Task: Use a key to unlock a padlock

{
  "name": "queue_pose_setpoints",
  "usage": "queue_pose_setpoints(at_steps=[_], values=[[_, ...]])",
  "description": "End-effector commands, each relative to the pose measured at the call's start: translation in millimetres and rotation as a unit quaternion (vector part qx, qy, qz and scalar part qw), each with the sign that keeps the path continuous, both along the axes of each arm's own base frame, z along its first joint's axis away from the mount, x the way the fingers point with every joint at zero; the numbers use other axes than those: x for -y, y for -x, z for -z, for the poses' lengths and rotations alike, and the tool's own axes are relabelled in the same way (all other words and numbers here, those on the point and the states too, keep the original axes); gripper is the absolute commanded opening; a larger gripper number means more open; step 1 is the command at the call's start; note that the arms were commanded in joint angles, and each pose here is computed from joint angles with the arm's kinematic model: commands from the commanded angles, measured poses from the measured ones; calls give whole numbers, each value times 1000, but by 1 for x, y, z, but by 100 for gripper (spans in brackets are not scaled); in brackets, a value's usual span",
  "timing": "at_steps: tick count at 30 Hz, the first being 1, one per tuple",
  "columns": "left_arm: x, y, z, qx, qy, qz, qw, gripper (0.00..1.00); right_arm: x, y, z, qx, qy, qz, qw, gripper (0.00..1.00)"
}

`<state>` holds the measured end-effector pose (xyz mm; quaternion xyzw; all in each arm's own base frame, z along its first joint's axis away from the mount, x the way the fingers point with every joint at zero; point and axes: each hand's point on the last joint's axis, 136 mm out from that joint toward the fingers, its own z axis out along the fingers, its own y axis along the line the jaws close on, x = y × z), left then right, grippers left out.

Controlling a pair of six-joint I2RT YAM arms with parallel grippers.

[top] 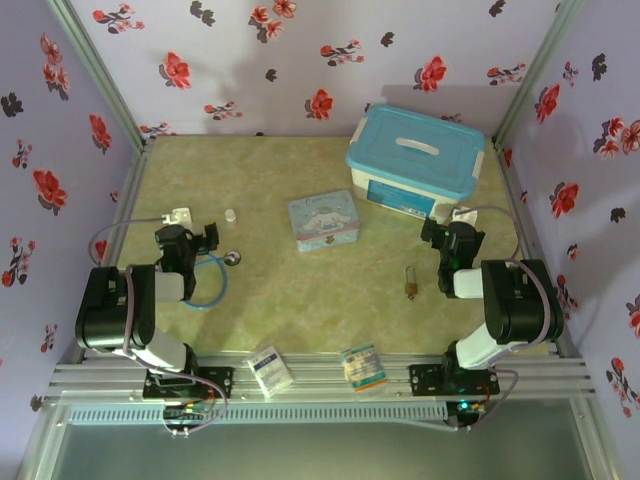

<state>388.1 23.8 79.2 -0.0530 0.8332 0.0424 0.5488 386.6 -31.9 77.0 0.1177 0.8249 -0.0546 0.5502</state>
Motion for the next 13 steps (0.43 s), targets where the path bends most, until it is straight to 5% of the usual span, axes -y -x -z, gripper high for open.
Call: queue_pose_setpoints(at_steps=[1,13], values=[[0,-9,-16,31,-9,9,999,100,-1,-6,-11,21,7,-6,1000,99],[6,-11,-15,26,-7,23,999,100,-1,-5,-11,20,6,-7,1000,99]])
